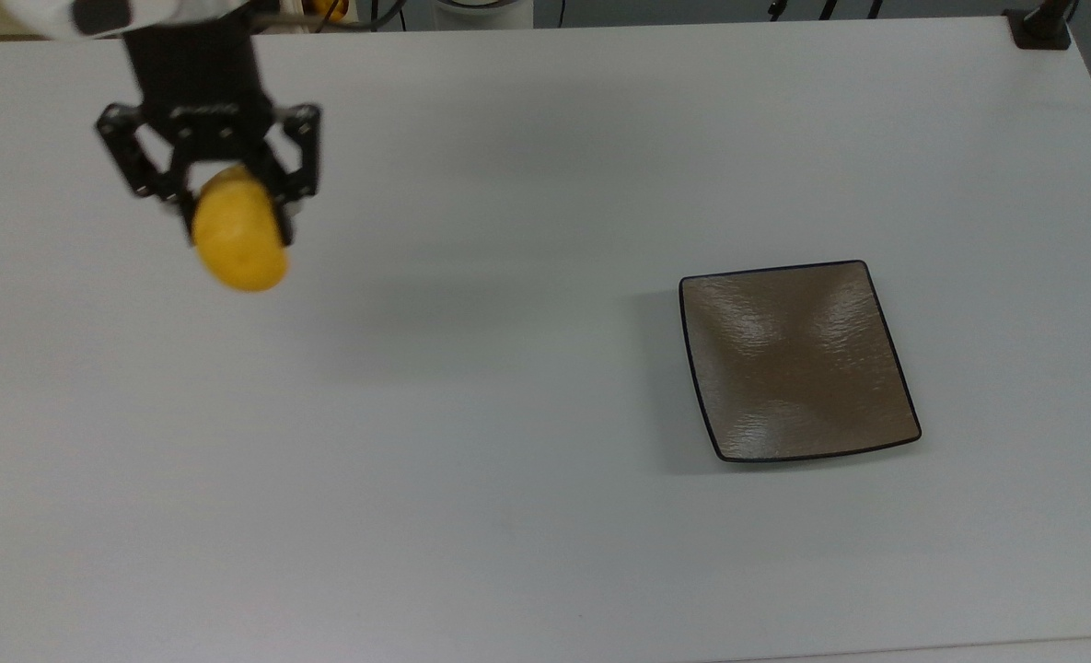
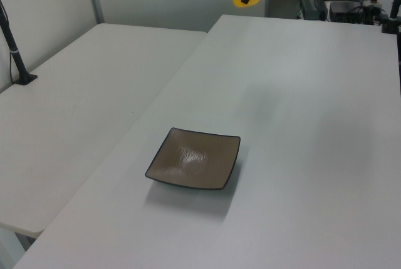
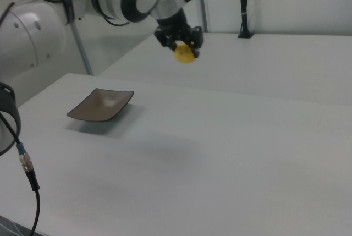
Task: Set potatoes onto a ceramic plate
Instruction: 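Lift the potato and carry it over the brown plate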
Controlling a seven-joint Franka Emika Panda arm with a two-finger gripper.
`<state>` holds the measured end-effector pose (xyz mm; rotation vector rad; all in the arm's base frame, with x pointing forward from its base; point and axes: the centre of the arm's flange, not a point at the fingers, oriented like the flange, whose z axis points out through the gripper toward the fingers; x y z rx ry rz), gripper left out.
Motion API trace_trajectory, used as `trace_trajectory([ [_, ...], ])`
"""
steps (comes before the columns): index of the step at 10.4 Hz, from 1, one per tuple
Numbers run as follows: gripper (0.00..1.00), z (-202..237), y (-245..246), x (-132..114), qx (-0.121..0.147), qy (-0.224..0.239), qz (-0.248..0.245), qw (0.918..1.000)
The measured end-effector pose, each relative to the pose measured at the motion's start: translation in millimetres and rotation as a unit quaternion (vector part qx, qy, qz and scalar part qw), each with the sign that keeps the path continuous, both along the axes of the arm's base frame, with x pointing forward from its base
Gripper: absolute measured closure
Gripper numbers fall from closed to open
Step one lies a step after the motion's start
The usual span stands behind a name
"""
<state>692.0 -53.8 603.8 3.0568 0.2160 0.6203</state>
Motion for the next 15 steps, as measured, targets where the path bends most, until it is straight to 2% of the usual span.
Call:
trace_trajectory([
  [2, 0.37, 19, 46, -24, 0.017, 0.036, 0.032, 0.9987],
  [4, 0.37, 21, 96, -40, 0.03, 0.061, 0.034, 0.9971],
  [8, 0.37, -13, 211, -58, 0.053, 0.101, 0.021, 0.9933],
  [10, 0.37, -27, 261, -65, 0.063, 0.087, 0.01, 0.9942],
  [13, 0.37, -64, 333, -71, 0.048, 0.052, -0.016, 0.9974],
  [15, 0.37, -103, 371, -68, 0.048, 0.029, -0.013, 0.9984],
])
